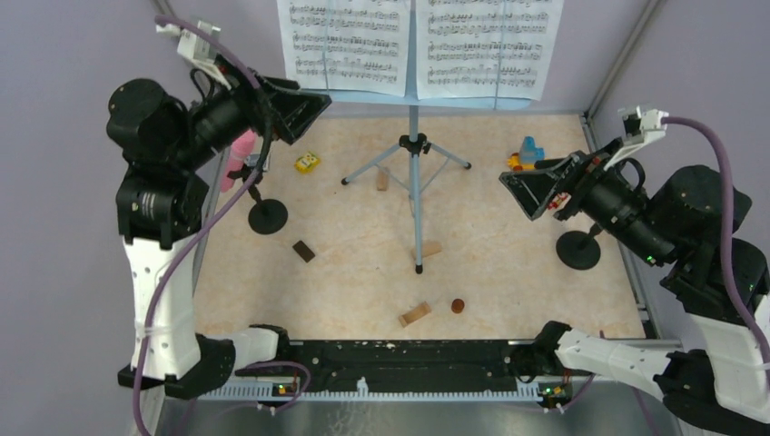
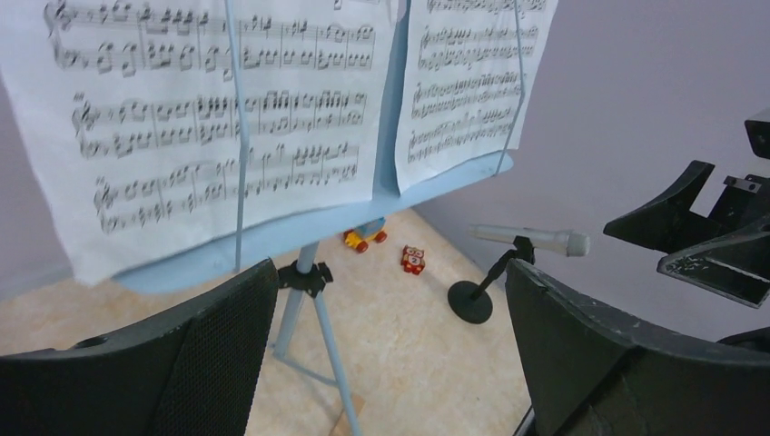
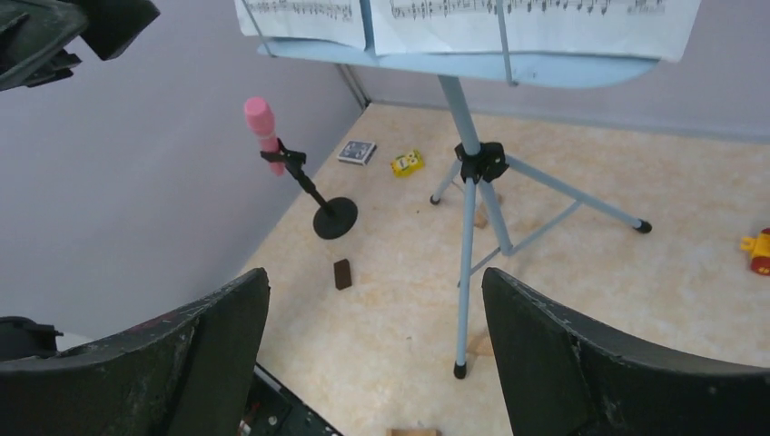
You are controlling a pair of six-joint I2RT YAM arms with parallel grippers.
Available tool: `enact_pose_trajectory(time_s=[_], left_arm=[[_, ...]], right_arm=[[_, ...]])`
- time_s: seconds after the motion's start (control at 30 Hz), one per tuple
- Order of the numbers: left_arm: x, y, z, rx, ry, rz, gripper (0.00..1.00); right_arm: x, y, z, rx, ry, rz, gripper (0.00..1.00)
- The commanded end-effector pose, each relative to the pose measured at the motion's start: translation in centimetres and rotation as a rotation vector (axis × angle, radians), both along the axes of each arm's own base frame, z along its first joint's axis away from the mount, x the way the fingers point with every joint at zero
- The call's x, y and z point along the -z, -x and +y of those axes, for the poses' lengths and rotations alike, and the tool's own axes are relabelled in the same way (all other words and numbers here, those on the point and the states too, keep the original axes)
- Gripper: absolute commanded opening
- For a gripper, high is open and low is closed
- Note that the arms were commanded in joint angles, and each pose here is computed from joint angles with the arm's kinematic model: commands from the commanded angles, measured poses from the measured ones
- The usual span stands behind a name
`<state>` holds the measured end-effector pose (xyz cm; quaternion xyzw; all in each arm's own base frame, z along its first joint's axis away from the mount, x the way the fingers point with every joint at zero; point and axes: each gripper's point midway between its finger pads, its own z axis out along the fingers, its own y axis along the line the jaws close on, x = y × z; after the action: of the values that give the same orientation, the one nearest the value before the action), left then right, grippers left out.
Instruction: Pack up the instrument practice props
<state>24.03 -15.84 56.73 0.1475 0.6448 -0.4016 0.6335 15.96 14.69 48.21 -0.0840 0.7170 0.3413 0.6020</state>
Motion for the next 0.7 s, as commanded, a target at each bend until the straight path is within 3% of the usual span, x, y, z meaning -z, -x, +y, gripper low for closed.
enact_pose_trajectory(time_s=[0.0, 0.27, 0.53, 0.67], left_arm=[[-3.6, -1.2, -2.5, 0.105, 0.026, -0.103, 0.99], [-3.9, -2.0, -9.3, 0.225, -0.022, -0.170, 0.99], [-4.6, -3.7, -10.1, 0.206, 0.062, -0.215, 0.99], [-4.4, -4.6, -11.5, 0.253, 0.096, -0.192, 0.97]], right_arm=[[-3.5, -1.7, 0.0, 0.050, 0.035, -0.076, 0.86], [-8.1, -3.4, 0.7, 0.080, 0.052, -0.167, 0.83], [-9.6, -5.5, -0.1, 0.193, 0.084, -0.198, 0.70], [-9.6, -6.3, 0.1, 0.221, 0.077, -0.190, 0.68]])
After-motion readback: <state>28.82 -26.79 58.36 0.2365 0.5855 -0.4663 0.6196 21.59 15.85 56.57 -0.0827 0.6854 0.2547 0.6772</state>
